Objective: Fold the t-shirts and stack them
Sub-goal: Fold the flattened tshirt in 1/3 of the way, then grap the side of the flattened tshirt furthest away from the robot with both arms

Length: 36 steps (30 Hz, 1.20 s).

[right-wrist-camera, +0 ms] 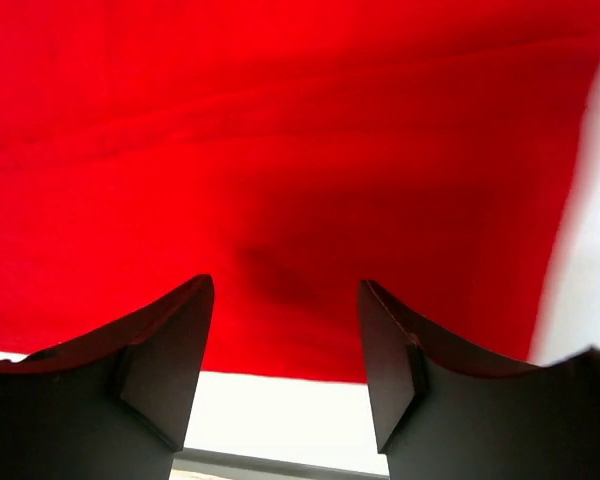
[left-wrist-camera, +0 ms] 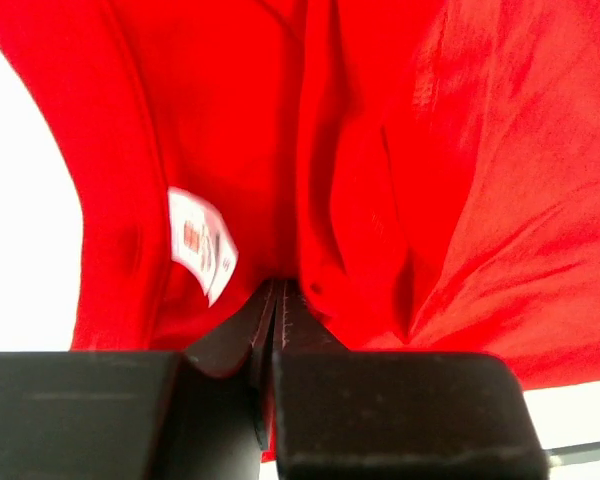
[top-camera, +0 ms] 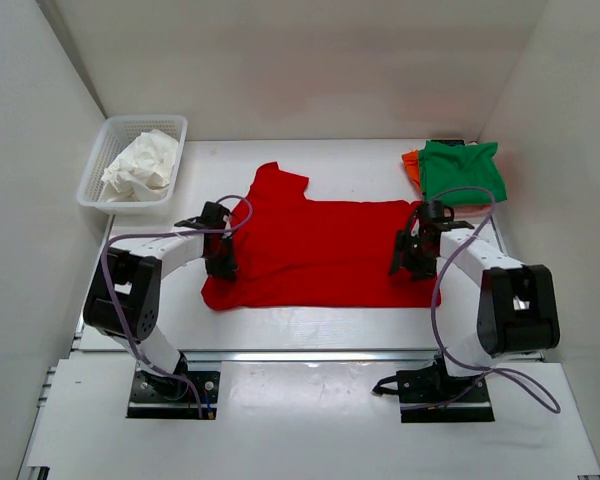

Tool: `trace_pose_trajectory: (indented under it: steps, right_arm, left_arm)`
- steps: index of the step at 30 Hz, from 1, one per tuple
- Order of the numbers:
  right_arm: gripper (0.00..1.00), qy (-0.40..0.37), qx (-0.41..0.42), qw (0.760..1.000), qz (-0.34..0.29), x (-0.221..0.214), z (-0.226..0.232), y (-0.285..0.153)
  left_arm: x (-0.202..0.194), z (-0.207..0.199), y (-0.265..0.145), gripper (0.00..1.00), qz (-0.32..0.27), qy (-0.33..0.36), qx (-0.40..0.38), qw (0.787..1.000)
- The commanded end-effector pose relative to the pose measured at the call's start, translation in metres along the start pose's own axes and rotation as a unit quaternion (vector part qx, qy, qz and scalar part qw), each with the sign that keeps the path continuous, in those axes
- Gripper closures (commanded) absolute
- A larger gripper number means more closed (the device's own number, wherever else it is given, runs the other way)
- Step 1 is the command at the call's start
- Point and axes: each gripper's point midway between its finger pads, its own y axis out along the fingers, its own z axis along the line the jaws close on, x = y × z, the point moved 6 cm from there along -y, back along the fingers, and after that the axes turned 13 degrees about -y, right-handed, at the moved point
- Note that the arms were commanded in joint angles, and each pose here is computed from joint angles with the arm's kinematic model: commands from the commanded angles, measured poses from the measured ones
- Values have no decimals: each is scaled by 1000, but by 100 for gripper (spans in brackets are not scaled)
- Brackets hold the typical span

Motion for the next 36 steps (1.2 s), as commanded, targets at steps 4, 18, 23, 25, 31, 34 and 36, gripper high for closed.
trace_pose_trajectory:
  steps: [4, 18, 23, 25, 31, 34, 36]
  right_arm:
    - [43, -5, 30, 997, 72, -29, 22, 26]
    - [42, -29, 62, 997, 45, -44, 32, -21]
    - [41, -52, 64, 996, -37, 22, 40, -66]
    - [41, -57, 60, 995, -63, 50, 37, -66]
    - [41, -56, 44, 995, -69, 102, 25, -52]
    - [42, -70, 37, 994, -76, 117, 24, -45]
    - [43, -73, 32, 994, -78, 123, 25, -41]
  left_arm:
    - [-68, 52, -9, 90, 97, 30, 102, 990]
    - [-44, 24, -97, 90, 14, -2, -60, 998]
    - [44, -16, -161, 74, -120, 3, -140, 983]
    - [88, -41, -166, 71, -162, 12, -164, 973]
    - [177, -79, -109, 59, -225, 82, -200, 950]
    - [207, -71, -76, 54, -251, 88, -170, 949]
    - [222, -69, -62, 53, -269, 102, -139, 948]
